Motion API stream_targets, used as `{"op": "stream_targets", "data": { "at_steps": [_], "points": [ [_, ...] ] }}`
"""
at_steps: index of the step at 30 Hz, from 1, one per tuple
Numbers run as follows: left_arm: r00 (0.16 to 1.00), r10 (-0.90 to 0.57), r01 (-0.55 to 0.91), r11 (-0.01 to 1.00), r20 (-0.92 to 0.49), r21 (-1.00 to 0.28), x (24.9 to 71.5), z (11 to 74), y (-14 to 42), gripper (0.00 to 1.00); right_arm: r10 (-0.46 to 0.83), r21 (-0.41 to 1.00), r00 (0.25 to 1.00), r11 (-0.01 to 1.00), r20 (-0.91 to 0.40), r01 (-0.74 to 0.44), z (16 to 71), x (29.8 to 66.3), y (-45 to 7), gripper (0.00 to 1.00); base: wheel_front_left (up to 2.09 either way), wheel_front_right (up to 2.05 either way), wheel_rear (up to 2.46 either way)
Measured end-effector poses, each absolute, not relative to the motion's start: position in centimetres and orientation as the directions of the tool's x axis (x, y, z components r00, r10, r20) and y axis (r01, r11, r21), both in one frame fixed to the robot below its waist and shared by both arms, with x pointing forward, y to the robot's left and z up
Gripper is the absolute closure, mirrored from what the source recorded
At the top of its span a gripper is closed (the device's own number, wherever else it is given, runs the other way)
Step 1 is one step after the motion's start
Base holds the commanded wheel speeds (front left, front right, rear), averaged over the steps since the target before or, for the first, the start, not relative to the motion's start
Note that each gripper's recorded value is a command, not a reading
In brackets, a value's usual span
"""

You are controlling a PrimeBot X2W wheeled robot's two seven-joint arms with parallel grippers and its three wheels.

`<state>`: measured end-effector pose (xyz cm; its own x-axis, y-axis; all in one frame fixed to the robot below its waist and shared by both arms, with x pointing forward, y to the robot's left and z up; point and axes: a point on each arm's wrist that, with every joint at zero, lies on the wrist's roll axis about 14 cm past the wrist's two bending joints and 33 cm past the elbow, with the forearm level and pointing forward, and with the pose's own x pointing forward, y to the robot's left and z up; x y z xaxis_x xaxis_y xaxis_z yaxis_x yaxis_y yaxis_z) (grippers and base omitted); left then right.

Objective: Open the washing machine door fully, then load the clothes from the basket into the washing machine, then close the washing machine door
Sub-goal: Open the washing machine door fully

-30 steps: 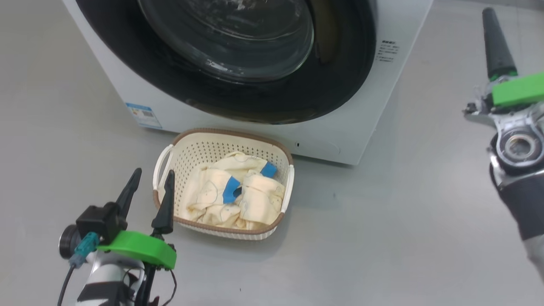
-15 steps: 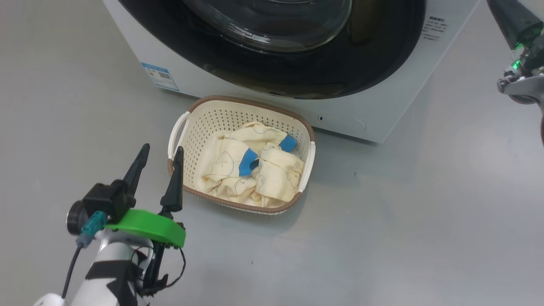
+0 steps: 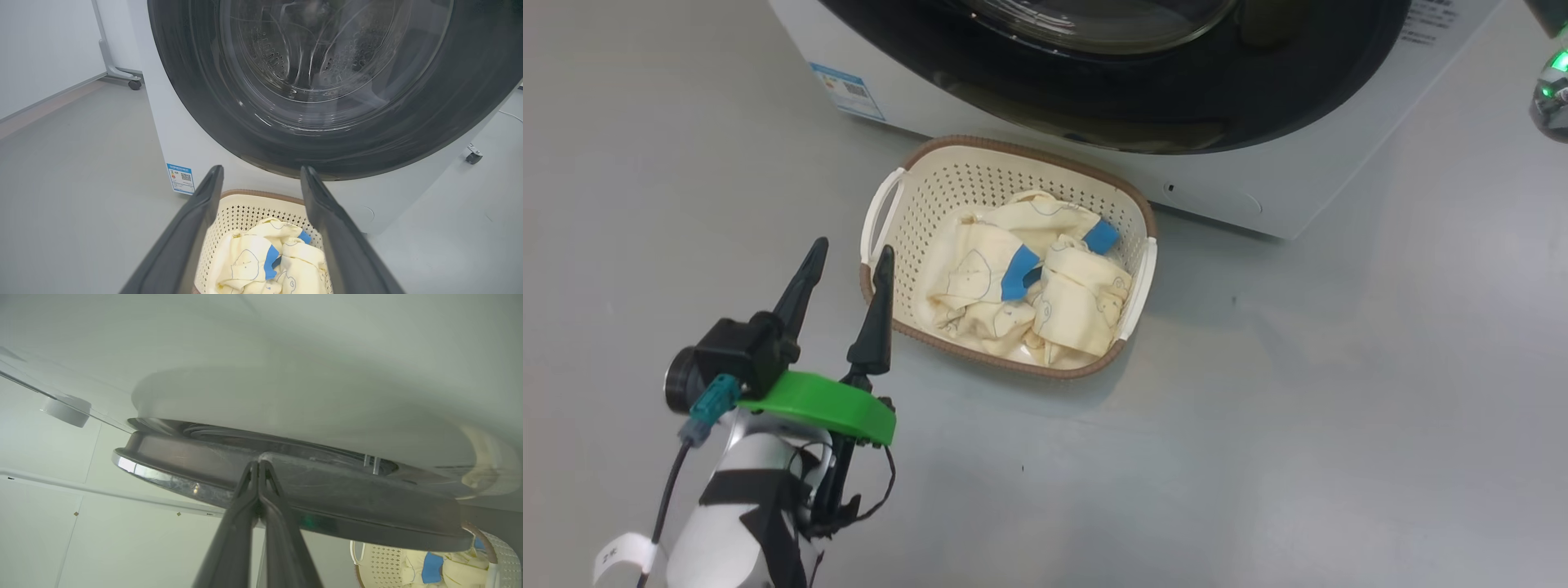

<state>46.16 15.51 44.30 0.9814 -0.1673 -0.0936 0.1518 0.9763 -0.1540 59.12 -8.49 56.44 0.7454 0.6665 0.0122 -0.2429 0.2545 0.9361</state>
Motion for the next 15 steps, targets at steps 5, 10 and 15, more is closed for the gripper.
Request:
{"op": "stream_targets", "data": {
  "at_steps": [5,10,15],
  "points": [
    [0.980,-0.163,0.145,0.977,-0.110,-0.157,46.3,43.6,15.6,0.00,0.698,0.937,0.716,0.263,-0.019,-0.231,55.1,59.7,-7.5,1.00,0.00,0.00,0.00],
    [0.980,-0.162,0.143,0.977,-0.119,-0.158,46.2,43.2,15.6,0.00,0.708,0.936,0.705,0.265,-0.025,-0.232,54.6,59.9,-6.9,1.00,0.00,0.00,0.00],
    [0.980,-0.161,0.141,0.977,-0.119,-0.159,46.3,43.2,15.6,0.00,0.709,0.935,0.705,0.269,-0.030,-0.230,54.2,60.2,-6.7,1.00,0.00,0.00,0.00]
  ]
}}
